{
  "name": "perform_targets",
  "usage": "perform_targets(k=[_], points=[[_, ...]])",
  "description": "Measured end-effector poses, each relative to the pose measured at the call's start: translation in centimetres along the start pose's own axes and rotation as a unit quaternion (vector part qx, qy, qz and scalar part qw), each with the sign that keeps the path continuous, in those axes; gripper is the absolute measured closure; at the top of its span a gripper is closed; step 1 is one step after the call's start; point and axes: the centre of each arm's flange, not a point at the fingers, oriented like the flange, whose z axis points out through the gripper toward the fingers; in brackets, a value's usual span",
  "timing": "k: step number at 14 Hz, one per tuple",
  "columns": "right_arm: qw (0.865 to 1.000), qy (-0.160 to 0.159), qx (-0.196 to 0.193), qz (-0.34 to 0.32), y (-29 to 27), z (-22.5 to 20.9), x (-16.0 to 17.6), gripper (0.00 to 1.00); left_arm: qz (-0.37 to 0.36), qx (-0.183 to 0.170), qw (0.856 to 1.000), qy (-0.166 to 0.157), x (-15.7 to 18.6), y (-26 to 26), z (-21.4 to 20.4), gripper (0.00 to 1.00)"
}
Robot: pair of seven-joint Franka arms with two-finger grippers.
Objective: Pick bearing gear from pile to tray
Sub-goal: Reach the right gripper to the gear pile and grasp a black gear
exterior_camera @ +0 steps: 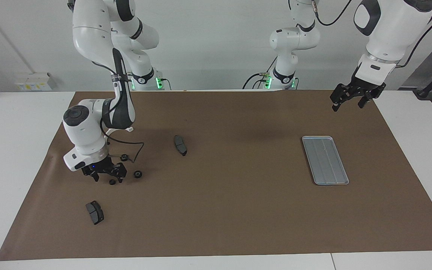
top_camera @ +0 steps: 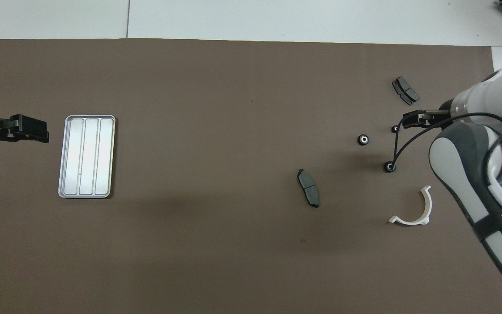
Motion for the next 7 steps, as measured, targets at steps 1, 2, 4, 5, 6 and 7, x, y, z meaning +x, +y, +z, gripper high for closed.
perform_targets(k=[1,2,4,5,6,7], points=[[1.000,-0.005,-0.001,0.000,-0.01,0.79,-0.16,0.05,0.000,0.000,1.000,0.000,0.00,0.00,0.00,0.00],[1.000,-0.008,-0.001,0.000,0.00,1.07,-0.22,0.05,0.000,0.000,1.000,0.000,0.00,0.00,0.00,0.00],[1.000,-0.009,-0.001,0.000,0.04,0.94,-0.21,0.19,0.000,0.000,1.000,0.000,0.00,0.00,0.00,0.00],[1.000,-0.015,-0.001,0.000,0.08,0.84,-0.30,0.20,0.000,0.000,1.000,0.000,0.00,0.00,0.00,0.00],[1.000,-0.023,-0.002,0.000,0.12,0.59,-0.42,0.19,0.000,0.000,1.000,0.000,0.00,0.00,0.00,0.00],[1.000,-0.029,-0.002,0.001,0.16,0.16,-0.52,0.19,0.000,0.000,1.000,0.000,0.00,0.00,0.00,0.00]])
